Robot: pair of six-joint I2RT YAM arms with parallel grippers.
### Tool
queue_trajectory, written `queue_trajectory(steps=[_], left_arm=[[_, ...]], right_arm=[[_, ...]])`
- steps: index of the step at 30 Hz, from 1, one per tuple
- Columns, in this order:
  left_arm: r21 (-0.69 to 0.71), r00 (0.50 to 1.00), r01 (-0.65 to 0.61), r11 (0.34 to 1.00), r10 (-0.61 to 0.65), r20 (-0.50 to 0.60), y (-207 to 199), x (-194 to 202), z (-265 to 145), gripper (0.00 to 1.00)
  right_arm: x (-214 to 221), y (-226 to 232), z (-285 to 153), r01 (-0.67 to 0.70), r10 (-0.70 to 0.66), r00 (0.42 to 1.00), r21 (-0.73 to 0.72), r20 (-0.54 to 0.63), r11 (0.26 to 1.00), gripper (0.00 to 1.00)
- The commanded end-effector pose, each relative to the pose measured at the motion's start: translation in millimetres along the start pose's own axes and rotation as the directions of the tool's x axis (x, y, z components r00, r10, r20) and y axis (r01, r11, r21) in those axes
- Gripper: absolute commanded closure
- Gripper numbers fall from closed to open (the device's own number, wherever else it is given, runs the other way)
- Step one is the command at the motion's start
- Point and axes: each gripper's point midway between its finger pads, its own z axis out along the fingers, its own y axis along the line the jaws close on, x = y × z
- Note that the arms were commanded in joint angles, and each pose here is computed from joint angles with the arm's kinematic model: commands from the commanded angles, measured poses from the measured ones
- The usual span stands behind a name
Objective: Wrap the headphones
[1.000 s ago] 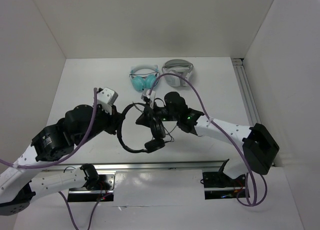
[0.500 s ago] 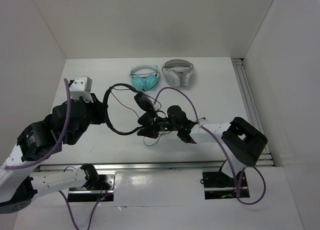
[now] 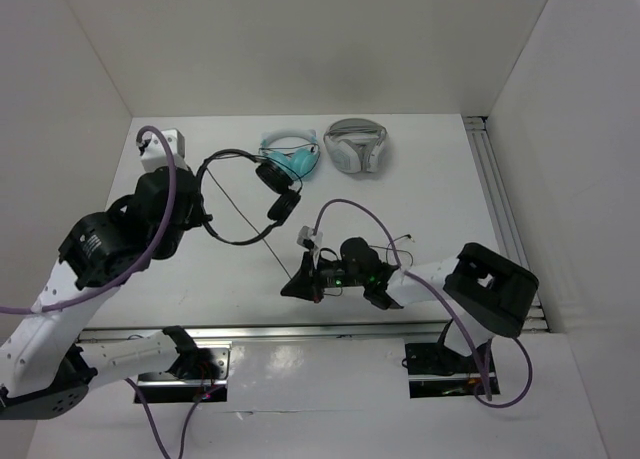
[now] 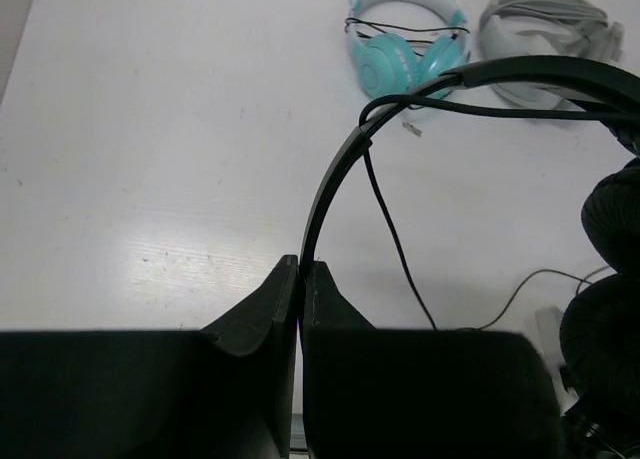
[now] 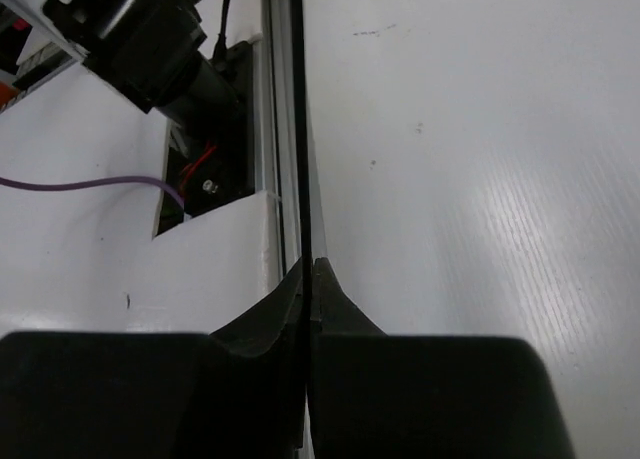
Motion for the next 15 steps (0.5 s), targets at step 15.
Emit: queue_trajectory(steps=[15], left_arm=[[-0.112,1.0,-0.025,0.993,0.024,-0.009,28.2,-5.0,48.3,1.0]], right_arm=[[-71.1,91.4,-35.0,0.241,-0.256,0.964,0.159,0.078,0.957,1.0]])
